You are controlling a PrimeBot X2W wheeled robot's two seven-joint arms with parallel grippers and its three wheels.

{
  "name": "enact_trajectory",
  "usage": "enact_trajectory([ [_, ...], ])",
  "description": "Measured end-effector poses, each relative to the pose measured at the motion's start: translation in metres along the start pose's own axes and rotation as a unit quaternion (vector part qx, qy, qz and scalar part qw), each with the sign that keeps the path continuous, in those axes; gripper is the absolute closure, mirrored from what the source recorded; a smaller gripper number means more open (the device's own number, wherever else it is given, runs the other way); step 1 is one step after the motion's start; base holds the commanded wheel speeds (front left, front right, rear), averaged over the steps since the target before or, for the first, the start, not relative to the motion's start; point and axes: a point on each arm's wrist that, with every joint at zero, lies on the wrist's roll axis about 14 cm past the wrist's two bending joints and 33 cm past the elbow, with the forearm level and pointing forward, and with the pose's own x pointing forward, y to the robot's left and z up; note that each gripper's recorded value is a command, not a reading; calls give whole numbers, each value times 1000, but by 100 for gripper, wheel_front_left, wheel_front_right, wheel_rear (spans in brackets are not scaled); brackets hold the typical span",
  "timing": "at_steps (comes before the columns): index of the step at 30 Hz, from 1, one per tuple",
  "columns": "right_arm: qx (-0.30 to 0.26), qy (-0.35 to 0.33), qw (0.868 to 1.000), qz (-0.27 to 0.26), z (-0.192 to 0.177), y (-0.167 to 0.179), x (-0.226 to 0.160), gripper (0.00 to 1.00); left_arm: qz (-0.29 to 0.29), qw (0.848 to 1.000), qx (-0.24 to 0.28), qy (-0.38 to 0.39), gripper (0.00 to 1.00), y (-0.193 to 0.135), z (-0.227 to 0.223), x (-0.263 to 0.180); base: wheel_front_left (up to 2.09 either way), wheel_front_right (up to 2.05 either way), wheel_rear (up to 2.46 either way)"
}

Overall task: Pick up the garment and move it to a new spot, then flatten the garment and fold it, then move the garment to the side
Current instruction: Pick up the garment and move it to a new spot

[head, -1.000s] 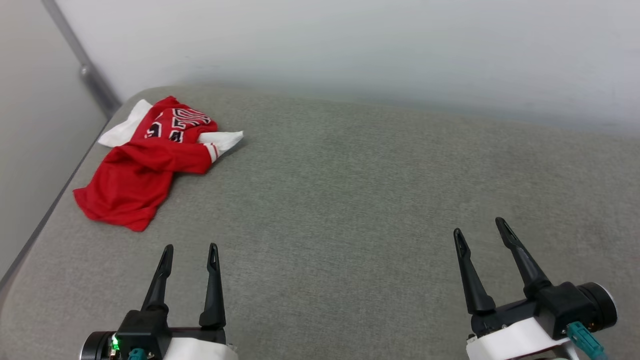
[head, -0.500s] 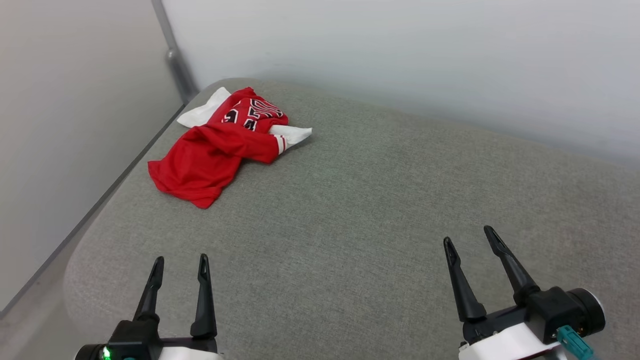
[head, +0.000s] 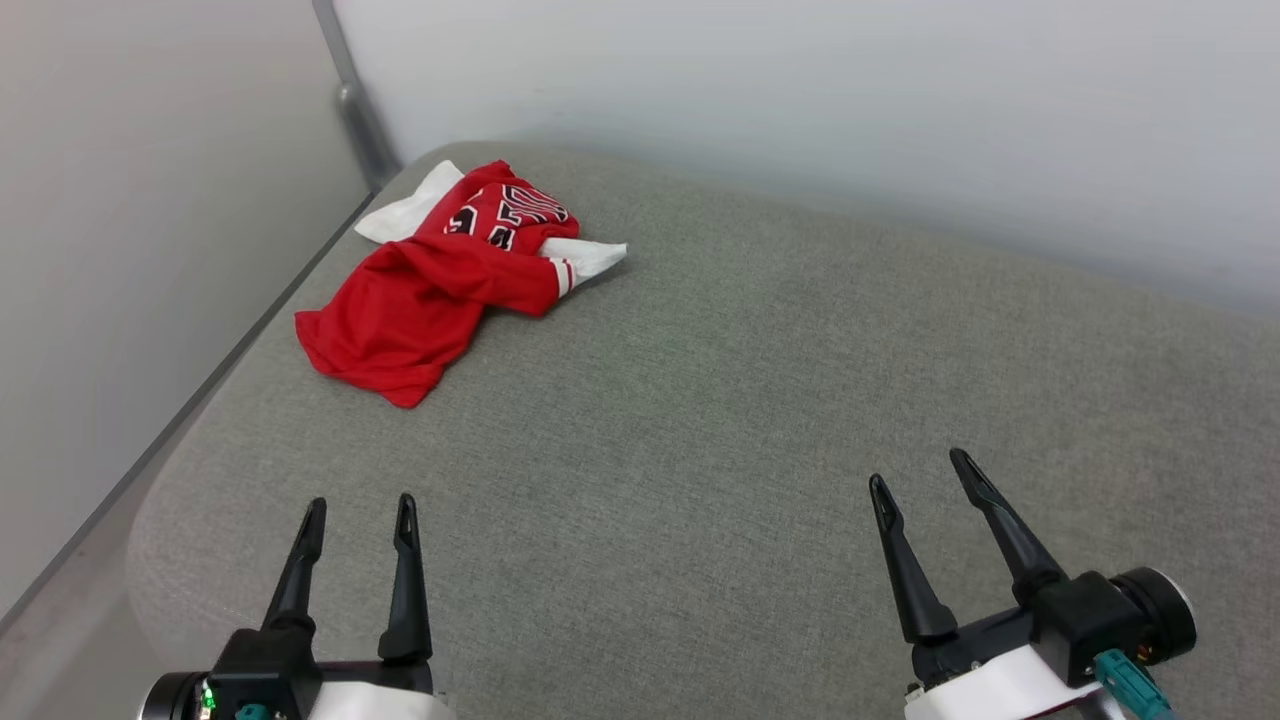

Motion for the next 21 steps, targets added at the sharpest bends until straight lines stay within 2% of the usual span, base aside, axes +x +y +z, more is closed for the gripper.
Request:
enact_trajectory([
  [7, -14, -9, 1000, -7, -3, -21, 10, 0, -27, 1000, 1, 16, 0, -15, -13, 33, 0, 0, 0],
  [13, -31, -12, 999, -21, -15, -60, 18, 0, -77, 997, 15, 2, 0, -36, -16, 98, 0, 0, 0],
  [17, -44, 18, 999, -25, -43, -82, 13, 0, -120, 989, 63, 54, 0, -39, -57, 133, 0, 0, 0],
  [18, -44, 31, 998, -39, -56, -97, 10, 0, -132, 983, 84, 97, 0, -36, -80, 155, 0, 0, 0],
  [19, -44, 31, 998, -39, -56, -97, 10, 0, -132, 983, 84, 97, 0, -36, -80, 155, 0, 0, 0],
  [21, -53, 58, 995, -56, -78, -120, -1, 0, -156, 972, 100, 147, 0, -41, -99, 192, 0, 0, 0],
])
